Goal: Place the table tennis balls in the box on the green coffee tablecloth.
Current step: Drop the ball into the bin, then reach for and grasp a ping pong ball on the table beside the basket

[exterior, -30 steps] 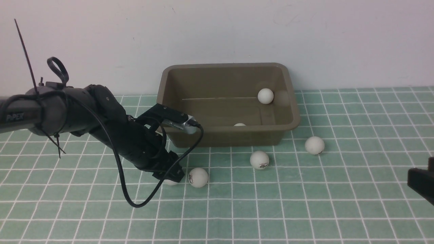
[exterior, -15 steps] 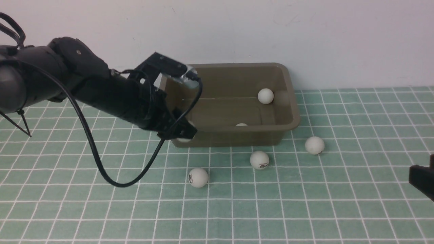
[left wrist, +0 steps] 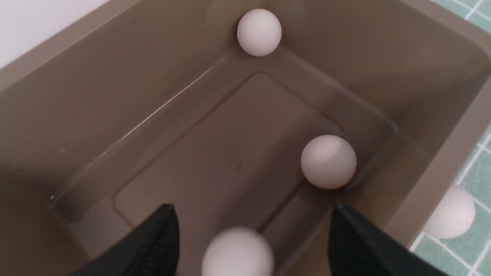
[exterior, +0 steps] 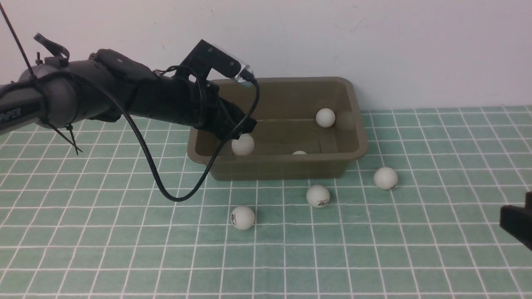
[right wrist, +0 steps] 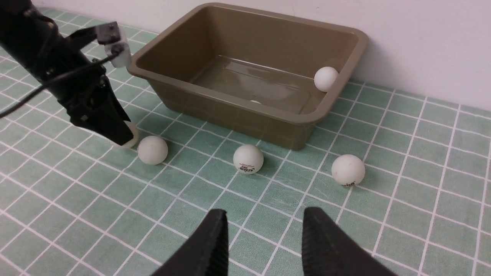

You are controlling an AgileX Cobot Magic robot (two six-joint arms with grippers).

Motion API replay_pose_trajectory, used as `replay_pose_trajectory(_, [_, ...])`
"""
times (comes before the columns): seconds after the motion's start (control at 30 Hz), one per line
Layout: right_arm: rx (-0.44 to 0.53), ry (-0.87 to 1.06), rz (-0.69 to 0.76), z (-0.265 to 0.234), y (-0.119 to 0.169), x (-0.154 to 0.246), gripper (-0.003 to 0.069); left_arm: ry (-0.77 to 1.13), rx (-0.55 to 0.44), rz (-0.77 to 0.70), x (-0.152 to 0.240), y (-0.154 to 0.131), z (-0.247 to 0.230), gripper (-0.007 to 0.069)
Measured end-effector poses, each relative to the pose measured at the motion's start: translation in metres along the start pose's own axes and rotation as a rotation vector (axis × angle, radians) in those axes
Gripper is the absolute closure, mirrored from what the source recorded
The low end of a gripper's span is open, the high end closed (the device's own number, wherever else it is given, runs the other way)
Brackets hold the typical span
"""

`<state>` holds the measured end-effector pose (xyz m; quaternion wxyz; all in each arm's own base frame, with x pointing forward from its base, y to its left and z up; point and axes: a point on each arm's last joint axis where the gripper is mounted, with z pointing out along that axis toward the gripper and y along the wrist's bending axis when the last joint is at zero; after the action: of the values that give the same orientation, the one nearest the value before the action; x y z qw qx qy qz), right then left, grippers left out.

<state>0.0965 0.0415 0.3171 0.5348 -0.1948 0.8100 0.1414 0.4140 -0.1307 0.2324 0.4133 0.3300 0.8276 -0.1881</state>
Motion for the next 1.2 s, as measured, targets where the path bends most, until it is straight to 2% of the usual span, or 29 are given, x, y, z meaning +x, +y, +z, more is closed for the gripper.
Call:
replay_pose_trajectory(0.1, [0.000,0.000,0.000,0.000,0.000,0.000,0.0405,0.000,-0.002,-0.025,-0.006,-0.002,-0.007,0.0133])
replay_pose_trajectory(0.23, [0.000,0.000,0.000,0.000,0.000,0.000,0.0405,0.015,0.015,-0.011,-0.018,-0.011,-0.030,0.0137])
replay_pose_trajectory(0.33, [0.001,0.001,-0.001,0.000,0.000,0.000,0.0405,0.065,0.036,-0.008,-0.030,-0.026,-0.065,0.0165])
replay_pose_trajectory(0.43, [0.001,0.001,-0.001,0.000,0.000,0.000,0.0405,0.184,0.060,-0.100,-0.034,-0.042,-0.101,0.0207])
replay_pose_trajectory(0.57, [0.001,0.001,-0.001,0.000,0.000,0.000,0.0405,0.310,0.118,-0.248,-0.027,-0.054,-0.113,0.0249])
replay_pose_trajectory(0.8, [0.001,0.001,-0.002,0.000,0.000,0.000,0.0405,0.474,0.176,-0.378,0.016,-0.062,-0.097,0.0303])
replay_pose_trajectory(0.93, [0.001,0.001,-0.002,0.000,0.000,0.000,0.0405,0.473,0.120,-0.420,0.043,-0.061,-0.083,0.0305])
replay_pose_trajectory(1.07, [0.007,-0.007,-0.004,0.000,-0.001,-0.001,0.0405,0.421,0.061,-0.387,0.051,-0.067,-0.068,0.0298])
replay_pose_trajectory(1.2, [0.013,-0.014,-0.004,0.000,-0.001,-0.001,0.0405,0.382,0.055,-0.293,0.050,-0.087,-0.036,0.0232])
